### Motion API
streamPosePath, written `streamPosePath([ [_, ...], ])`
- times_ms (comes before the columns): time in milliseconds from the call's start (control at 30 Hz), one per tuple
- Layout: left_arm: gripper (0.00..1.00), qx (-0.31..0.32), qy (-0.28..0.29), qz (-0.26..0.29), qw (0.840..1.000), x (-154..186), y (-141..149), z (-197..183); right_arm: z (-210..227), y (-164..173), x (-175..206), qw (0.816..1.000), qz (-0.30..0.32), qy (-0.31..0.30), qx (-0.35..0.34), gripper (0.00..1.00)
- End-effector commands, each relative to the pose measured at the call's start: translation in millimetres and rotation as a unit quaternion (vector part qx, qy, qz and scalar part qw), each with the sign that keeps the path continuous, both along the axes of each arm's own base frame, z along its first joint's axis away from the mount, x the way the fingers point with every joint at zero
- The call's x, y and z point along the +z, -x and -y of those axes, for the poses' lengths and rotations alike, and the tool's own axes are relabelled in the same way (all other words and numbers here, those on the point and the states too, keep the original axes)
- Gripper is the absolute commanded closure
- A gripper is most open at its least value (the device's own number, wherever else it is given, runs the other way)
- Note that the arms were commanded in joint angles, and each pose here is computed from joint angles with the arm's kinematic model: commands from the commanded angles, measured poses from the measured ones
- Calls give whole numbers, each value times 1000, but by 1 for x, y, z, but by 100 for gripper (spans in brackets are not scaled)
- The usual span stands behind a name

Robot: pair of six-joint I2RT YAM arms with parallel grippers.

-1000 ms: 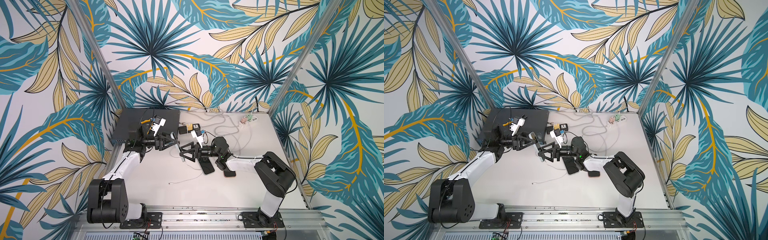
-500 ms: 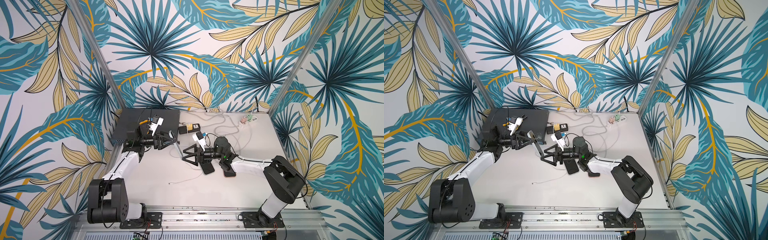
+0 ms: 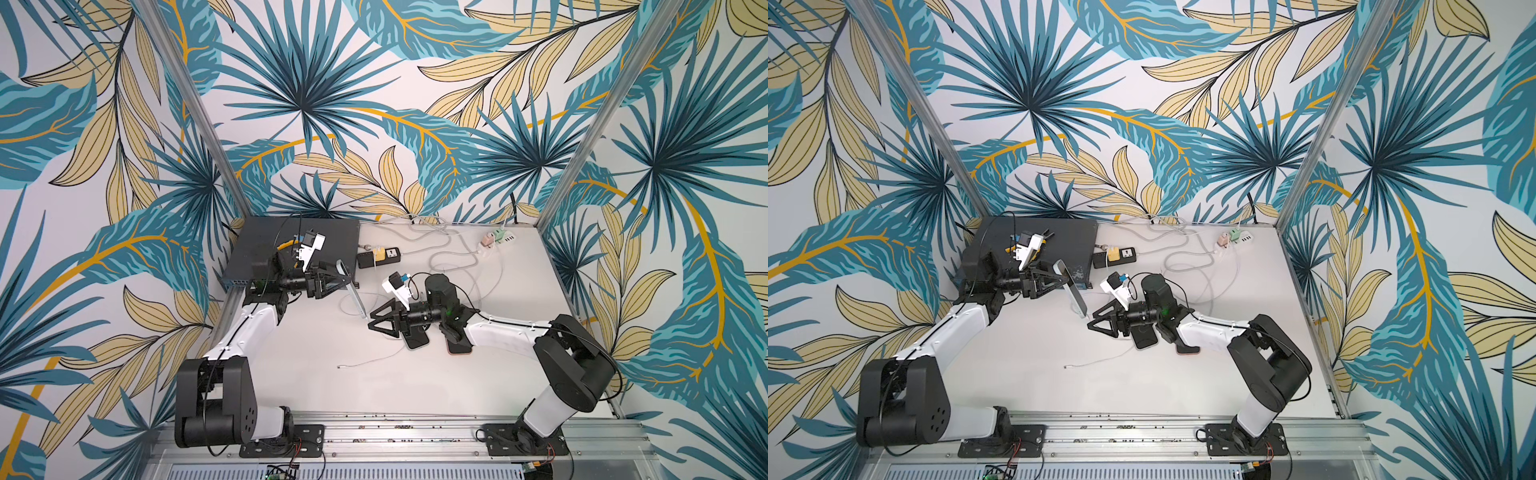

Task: Unplug the charging cable from the phone
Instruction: Remove the charging cable from the phone.

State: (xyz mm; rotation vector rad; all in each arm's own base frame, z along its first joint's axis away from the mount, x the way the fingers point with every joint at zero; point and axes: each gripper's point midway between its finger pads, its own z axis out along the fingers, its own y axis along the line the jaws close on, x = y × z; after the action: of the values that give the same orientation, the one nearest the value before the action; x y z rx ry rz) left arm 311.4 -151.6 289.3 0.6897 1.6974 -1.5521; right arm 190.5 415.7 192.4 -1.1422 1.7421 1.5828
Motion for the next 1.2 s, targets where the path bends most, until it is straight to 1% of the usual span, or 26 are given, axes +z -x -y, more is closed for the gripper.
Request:
streamPosePath([
  [0,67,4,-1,22,1000,4,0,-3,-4,2,-8,1000,8,14,6,49],
  [133,67,5,-1,20,1000,3,0,-3,-8,3,-12,1000,9,18,8,54],
  [333,67,5,-1,21,1000,4,-1,-3,-11,4,-13,1000,13,18,12,66],
  [633,67,7,-1,20,1000,3,-1,-4,-11,3,-16,1000,20,22,9,86],
  [667,67,7,-1,20,1000,3,-1,-4,-12,4,-16,999,20,23,10,88],
  [767,67,7,-1,21,1000,3,-1,-5,-11,3,-16,999,21,25,7,88],
  [800,67,7,-2,22,1000,3,-1,-5,-10,2,-16,999,23,25,3,87],
  [867,68,6,-2,22,1000,3,-1,-5,-9,-1,-14,999,26,25,-8,81],
  [933,68,5,-2,23,1000,3,0,-5,-9,-1,-9,999,29,21,-11,63],
  [1100,68,-1,-1,29,1000,3,3,-4,-10,4,7,1000,24,2,4,31],
  [1167,68,-4,-1,31,999,4,4,-4,-11,4,11,1000,22,-3,8,20],
])
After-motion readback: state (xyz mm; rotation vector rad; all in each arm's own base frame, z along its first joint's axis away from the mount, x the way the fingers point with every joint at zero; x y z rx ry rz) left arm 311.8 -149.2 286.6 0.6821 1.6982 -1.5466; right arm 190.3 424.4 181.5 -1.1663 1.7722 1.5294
